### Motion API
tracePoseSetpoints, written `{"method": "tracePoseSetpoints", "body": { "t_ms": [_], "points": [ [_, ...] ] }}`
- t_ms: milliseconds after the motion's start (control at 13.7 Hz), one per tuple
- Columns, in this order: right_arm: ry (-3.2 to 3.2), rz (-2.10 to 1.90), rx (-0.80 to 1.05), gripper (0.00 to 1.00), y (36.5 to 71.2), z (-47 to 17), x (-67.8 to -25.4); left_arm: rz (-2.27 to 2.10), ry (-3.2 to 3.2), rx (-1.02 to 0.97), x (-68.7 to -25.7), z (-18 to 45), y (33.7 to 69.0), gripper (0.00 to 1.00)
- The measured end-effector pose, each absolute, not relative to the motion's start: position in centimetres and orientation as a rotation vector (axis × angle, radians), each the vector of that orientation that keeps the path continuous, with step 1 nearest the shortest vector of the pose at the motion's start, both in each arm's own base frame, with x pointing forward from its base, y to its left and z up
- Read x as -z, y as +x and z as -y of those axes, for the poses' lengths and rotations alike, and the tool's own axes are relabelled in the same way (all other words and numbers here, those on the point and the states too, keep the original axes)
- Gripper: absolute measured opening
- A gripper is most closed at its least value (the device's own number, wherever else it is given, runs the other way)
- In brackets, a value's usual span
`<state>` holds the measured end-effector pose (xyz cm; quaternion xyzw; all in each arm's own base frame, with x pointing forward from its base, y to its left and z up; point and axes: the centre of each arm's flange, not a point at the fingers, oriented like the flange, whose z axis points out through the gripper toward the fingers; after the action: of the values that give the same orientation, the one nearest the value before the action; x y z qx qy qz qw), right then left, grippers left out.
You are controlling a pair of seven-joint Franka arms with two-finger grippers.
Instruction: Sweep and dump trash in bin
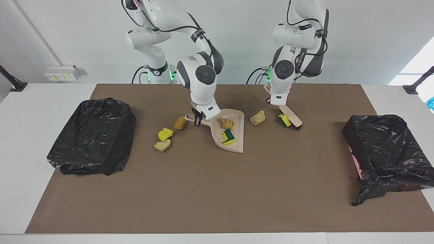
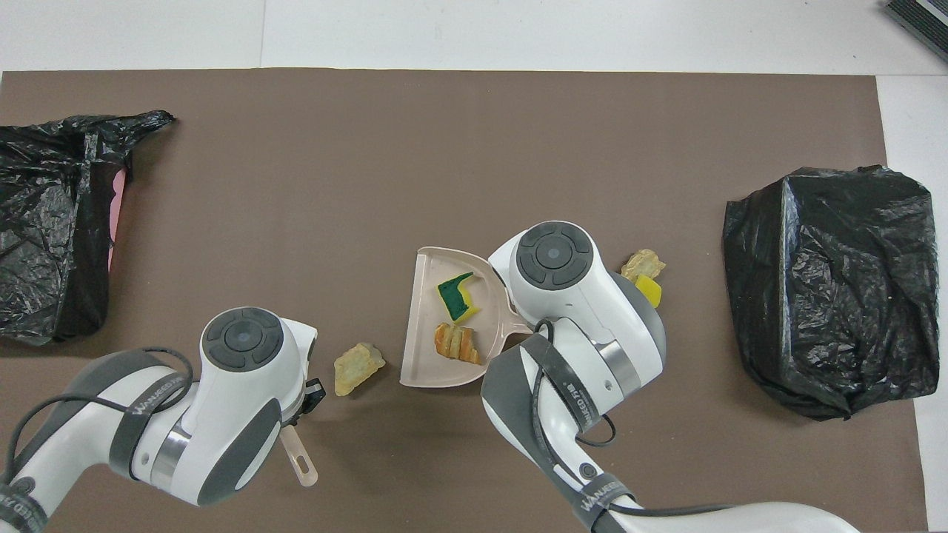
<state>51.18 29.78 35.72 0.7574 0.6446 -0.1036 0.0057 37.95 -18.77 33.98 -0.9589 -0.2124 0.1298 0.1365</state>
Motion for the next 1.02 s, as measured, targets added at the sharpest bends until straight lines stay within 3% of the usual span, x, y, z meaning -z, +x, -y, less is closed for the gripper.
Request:
{"method": "tracePoseSetpoints", "body": {
  "t_ms": [292, 1022],
  "points": [
    [2.374, -2.011, 0.325, 0.32, 51.0, -30.1, -35.7, 0.547, -2.922, -0.303, -34.1, 20.5, 37.8, 0.26],
    [2.378, -2.005, 0.342, 0.32, 51.0, -29.8, -35.6, 0.258, -3.306, -0.239, -36.0, 33.5, 37.0, 0.26]
  ]
}}
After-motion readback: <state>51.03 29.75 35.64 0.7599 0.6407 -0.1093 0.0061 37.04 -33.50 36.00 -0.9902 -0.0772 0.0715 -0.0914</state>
